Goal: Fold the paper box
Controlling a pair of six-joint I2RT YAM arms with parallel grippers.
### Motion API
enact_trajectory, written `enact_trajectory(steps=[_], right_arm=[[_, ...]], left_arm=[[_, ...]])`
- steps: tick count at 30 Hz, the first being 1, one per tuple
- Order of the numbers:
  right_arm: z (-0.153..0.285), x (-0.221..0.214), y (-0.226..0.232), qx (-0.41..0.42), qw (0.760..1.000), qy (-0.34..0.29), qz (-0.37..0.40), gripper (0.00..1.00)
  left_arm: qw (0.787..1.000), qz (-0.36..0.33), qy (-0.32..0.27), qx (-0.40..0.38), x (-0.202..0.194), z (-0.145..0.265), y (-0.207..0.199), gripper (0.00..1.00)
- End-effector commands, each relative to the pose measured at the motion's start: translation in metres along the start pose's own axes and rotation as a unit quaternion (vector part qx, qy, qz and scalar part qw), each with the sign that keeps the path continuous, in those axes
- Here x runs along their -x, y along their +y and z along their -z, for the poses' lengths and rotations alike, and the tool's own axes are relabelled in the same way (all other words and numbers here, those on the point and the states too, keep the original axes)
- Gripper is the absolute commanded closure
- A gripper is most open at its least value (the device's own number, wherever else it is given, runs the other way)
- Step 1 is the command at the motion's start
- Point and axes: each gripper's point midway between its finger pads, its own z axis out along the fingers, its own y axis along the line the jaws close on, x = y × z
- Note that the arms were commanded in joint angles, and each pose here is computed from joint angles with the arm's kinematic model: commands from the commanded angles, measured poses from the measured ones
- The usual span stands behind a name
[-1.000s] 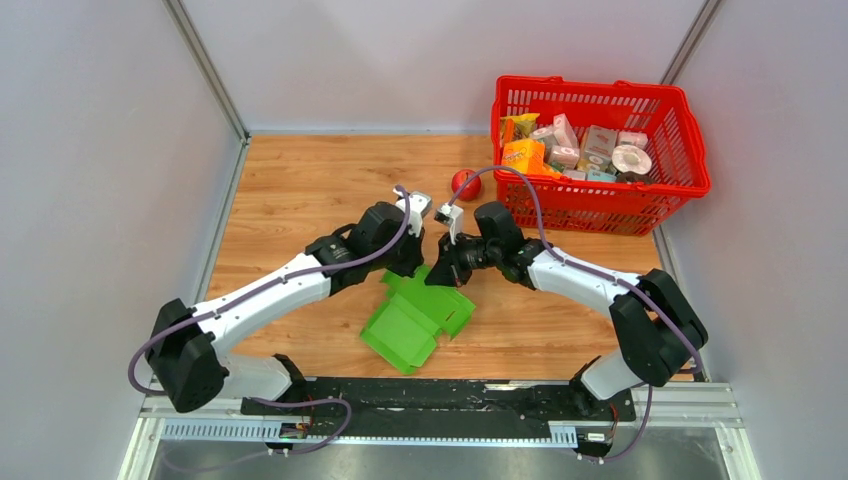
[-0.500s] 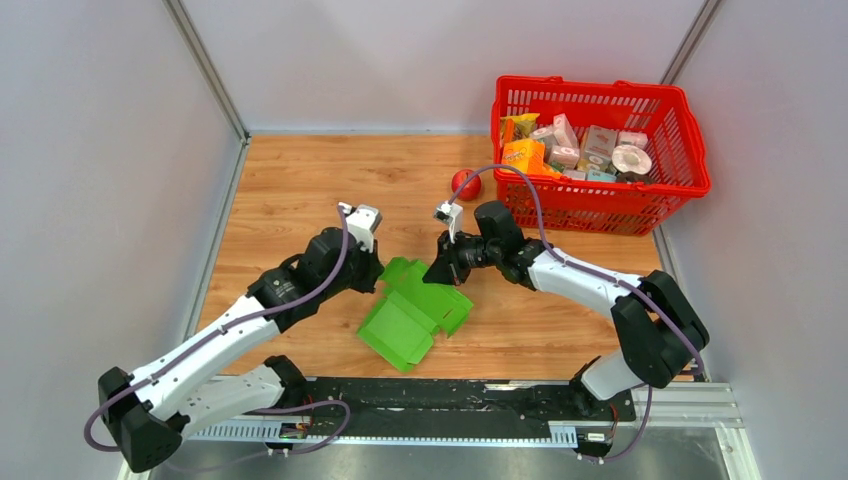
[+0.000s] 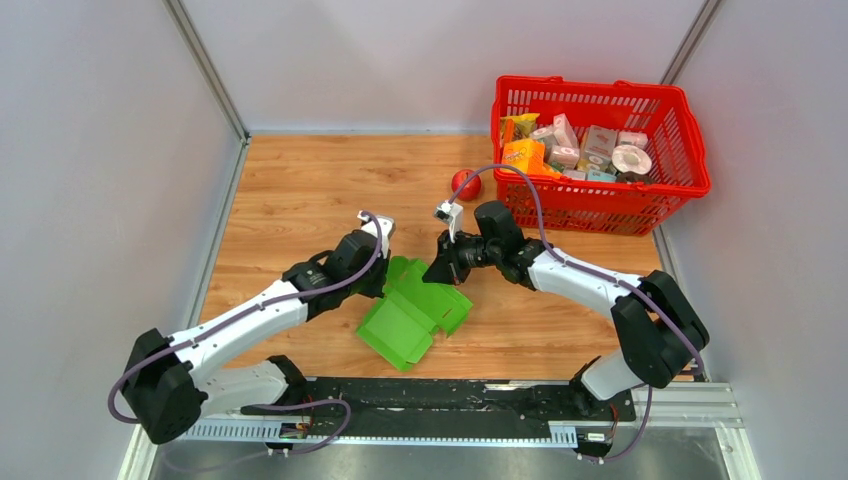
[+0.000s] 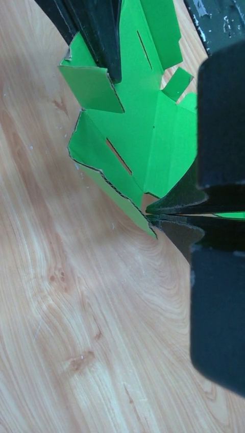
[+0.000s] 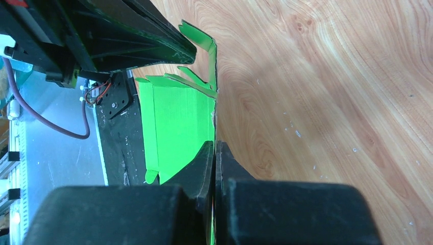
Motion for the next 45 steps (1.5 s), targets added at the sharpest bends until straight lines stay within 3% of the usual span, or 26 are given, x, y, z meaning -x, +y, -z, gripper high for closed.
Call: enact_trajectory(steps=[1, 9, 12, 17, 19, 27, 38, 45], right_arm=[[0.003, 0.025, 0.007, 0.005, 0.999, -0.036, 0.030, 1.00], [0.001, 0.025, 0.000, -0.012, 0.999, -0.032, 0.030, 1.00], [0.000, 0.026, -0.010, -0.043, 0.998, -0.024, 0.044, 1.00], [-0.008, 0.013, -0.030, -0.109, 0.991, 0.033, 0.067, 1.00], [-0.009, 0.017, -0.032, -0.118, 0.990, 0.043, 0.071, 1.00], [-0.023, 0.014, -0.022, -0.063, 0.992, 0.083, 0.072, 1.00], [-0.025, 0.012, -0.011, -0.037, 0.993, 0.084, 0.072, 1.00], [-0.027, 0.012, -0.010, -0.033, 0.993, 0.085, 0.074, 1.00]], left_arm=[[1.000, 0.011, -0.014, -0.020, 0.008, -0.007, -0.015, 0.96], [0.996, 0.015, -0.011, -0.083, -0.003, -0.005, -0.046, 0.96], [0.998, 0.007, -0.033, -0.052, 0.004, 0.003, -0.032, 0.92], [0.995, -0.012, -0.094, -0.036, 0.041, 0.030, -0.021, 0.65], [0.993, -0.015, -0.106, -0.042, 0.052, 0.032, -0.021, 0.60], [0.992, -0.029, -0.122, -0.033, 0.076, 0.017, -0.021, 0.62], [0.988, -0.073, -0.131, -0.028, 0.088, 0.002, -0.024, 0.55], [0.988, -0.084, -0.119, -0.055, 0.083, -0.006, -0.035, 0.60]])
